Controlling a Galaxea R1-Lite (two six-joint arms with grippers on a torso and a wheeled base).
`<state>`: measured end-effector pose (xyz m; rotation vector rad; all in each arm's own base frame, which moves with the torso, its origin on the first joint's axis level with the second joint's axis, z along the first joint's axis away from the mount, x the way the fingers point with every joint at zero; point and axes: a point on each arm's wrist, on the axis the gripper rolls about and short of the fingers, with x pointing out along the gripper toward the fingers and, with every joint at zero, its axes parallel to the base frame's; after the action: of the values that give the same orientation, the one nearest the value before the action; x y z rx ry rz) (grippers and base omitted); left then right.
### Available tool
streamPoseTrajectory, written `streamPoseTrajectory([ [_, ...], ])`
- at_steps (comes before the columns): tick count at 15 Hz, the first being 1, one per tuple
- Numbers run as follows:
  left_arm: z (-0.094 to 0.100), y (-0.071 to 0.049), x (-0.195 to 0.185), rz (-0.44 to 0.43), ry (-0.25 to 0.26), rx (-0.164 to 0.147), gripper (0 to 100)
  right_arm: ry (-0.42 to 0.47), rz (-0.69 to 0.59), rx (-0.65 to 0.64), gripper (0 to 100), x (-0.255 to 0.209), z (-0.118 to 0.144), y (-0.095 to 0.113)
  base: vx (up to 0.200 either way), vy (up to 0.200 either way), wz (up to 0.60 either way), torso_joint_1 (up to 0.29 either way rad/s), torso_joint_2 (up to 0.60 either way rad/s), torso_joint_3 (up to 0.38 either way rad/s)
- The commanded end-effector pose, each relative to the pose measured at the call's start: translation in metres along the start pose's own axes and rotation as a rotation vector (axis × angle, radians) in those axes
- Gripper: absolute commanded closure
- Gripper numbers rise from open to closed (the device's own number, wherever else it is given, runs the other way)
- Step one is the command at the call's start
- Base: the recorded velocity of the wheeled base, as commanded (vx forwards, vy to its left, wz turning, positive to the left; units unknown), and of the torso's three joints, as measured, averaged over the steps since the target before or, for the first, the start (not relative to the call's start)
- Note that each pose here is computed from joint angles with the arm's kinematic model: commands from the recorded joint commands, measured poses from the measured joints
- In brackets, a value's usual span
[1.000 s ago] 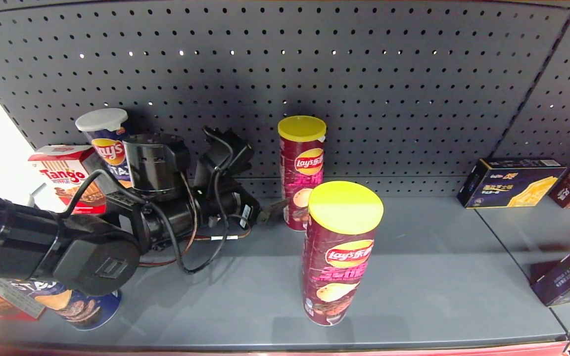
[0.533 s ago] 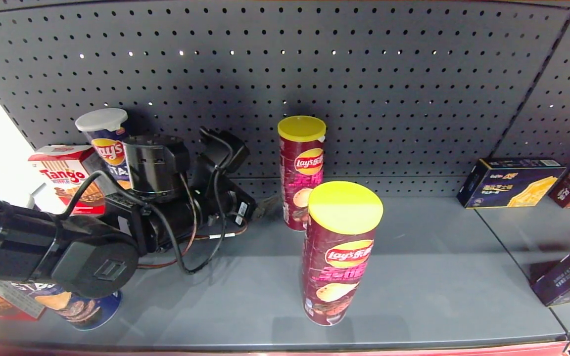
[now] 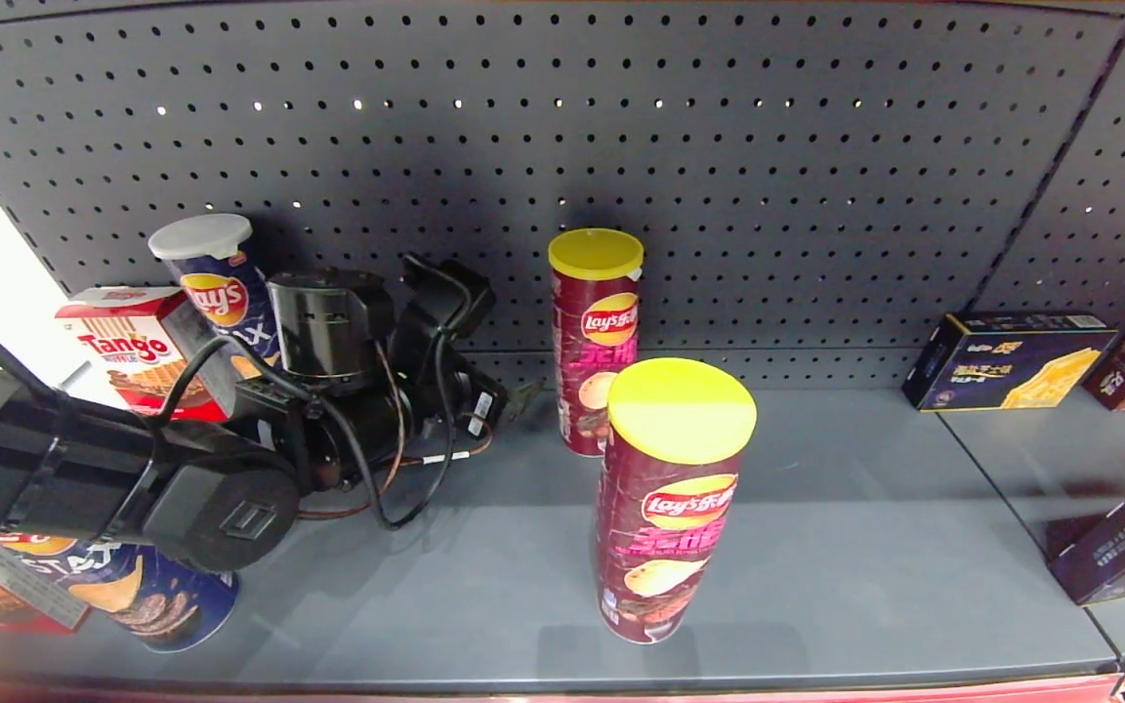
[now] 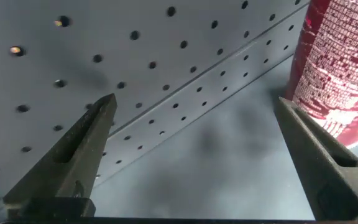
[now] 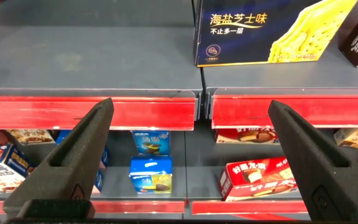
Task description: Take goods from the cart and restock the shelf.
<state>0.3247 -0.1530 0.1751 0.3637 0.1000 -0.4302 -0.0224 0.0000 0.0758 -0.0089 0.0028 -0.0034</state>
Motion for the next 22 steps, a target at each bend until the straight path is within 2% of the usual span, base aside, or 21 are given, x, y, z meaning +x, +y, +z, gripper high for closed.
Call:
streamPoseTrajectory([
  [1,-0.004,-0.004,0.009,-0.007,0.009,0.000,0,0.000,0.000,0.000,0,0.000,0.000,0.000,0.000,0.000,0.00,0.000,0.00,0.000],
  [3,0.000,-0.006,0.012,-0.013,-0.003,0.001,0,0.000,0.000,0.000,0,0.000,0.000,0.000,0.000,0.000,0.00,0.000,0.00,0.000],
  [9,-0.003,-0.018,0.019,-0.043,0.005,0.007,0,0.000,0.000,0.000,0,0.000,0.000,0.000,0.000,0.000,0.00,0.000,0.00,0.000],
  [20,0.000,-0.021,0.018,-0.050,-0.007,0.010,0,0.000,0.000,0.000,0,0.000,0.000,0.000,0.000,0.000,0.00,0.000,0.00,0.000],
  [22,0.018,-0.015,-0.005,-0.033,-0.053,0.006,0,0.002,0.000,0.000,0,0.000,0.000,0.000,0.000,0.000,0.00,0.000,0.00,0.000],
])
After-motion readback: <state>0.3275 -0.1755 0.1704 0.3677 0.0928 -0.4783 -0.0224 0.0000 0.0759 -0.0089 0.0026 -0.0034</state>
